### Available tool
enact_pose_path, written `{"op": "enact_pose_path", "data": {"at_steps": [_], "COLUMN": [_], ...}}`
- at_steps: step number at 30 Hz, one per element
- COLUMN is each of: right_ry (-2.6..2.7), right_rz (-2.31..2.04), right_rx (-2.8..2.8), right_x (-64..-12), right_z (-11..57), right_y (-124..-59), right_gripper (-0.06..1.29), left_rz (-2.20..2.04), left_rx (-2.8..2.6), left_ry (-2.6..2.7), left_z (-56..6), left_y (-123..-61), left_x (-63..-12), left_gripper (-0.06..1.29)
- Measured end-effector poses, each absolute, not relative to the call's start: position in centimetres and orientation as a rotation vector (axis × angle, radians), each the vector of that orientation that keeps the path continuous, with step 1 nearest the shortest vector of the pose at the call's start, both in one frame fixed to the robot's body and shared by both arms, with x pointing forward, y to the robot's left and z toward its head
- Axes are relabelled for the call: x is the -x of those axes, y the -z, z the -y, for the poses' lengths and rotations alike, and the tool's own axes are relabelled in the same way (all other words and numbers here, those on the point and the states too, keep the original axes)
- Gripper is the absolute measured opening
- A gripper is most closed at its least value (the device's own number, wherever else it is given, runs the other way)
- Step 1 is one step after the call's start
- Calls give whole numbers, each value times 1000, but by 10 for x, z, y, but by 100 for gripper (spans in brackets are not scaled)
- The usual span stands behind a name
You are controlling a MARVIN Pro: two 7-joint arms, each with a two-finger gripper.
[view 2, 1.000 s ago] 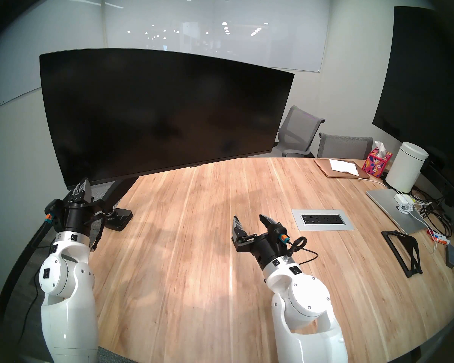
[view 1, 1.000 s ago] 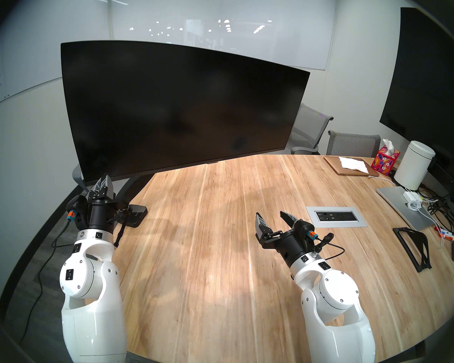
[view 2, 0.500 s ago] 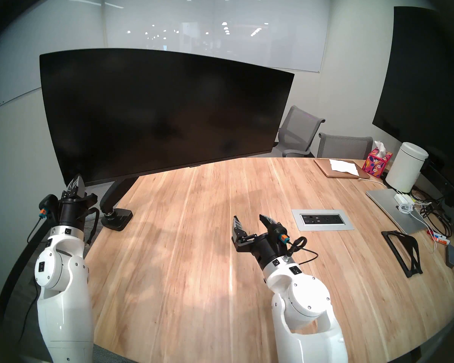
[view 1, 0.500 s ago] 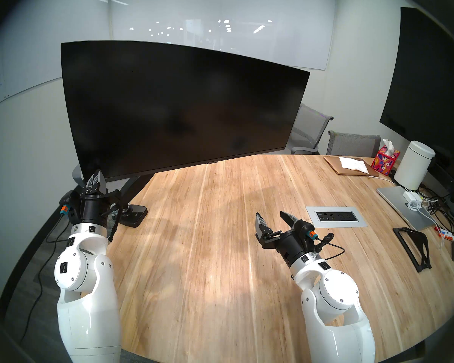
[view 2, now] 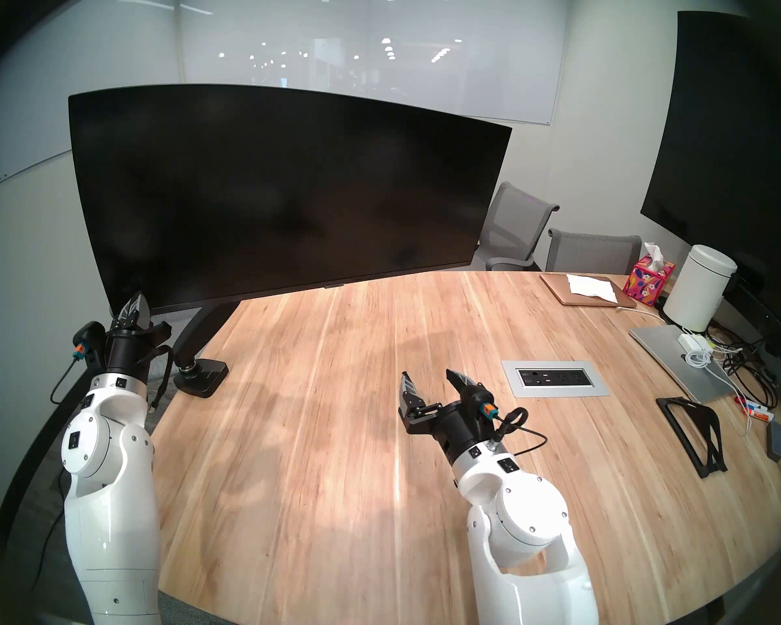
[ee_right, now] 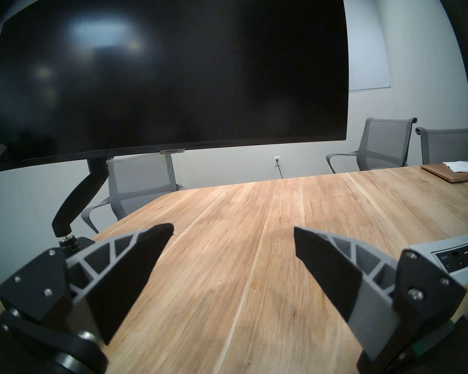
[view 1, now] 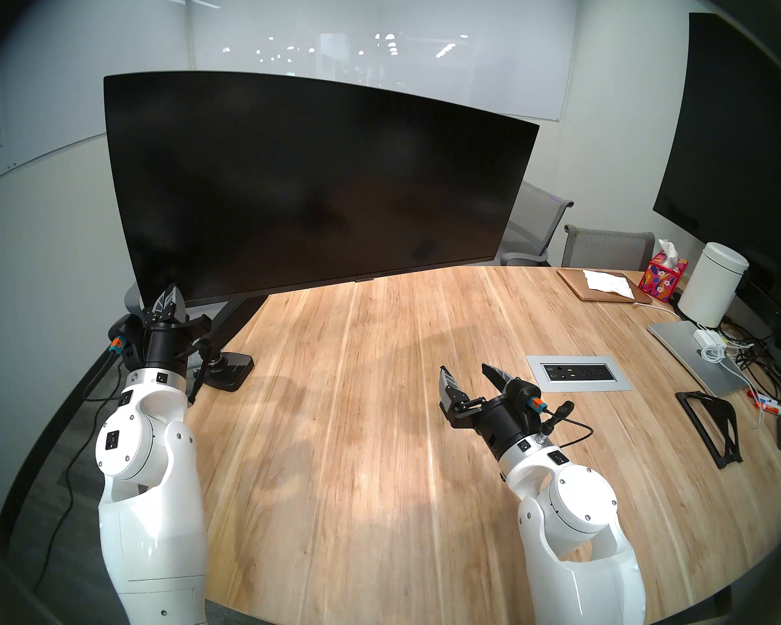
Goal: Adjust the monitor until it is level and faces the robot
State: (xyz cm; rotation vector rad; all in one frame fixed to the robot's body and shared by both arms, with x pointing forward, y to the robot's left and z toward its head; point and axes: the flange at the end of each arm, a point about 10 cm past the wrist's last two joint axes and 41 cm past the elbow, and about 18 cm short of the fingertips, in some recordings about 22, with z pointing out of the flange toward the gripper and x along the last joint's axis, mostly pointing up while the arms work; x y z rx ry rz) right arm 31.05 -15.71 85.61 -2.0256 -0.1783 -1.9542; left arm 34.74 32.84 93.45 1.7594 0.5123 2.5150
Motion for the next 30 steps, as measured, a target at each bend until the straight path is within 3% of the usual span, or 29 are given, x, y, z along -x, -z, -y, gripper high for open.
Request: {"op": "enact_pose_path", "data": {"at_steps": [30], "right_ry": [1954], "right_rz": [178], "right_rx": [2026], "right_x": [-311], "right_z": [157], "right_y": [-856], "right_gripper": [123], "left_rz": [-510], "left_rx": [-1790], "left_ry": [-2533], "left_z": [-339], "left_y": [-938], "left_x": [-370], "left_gripper": [-2]}}
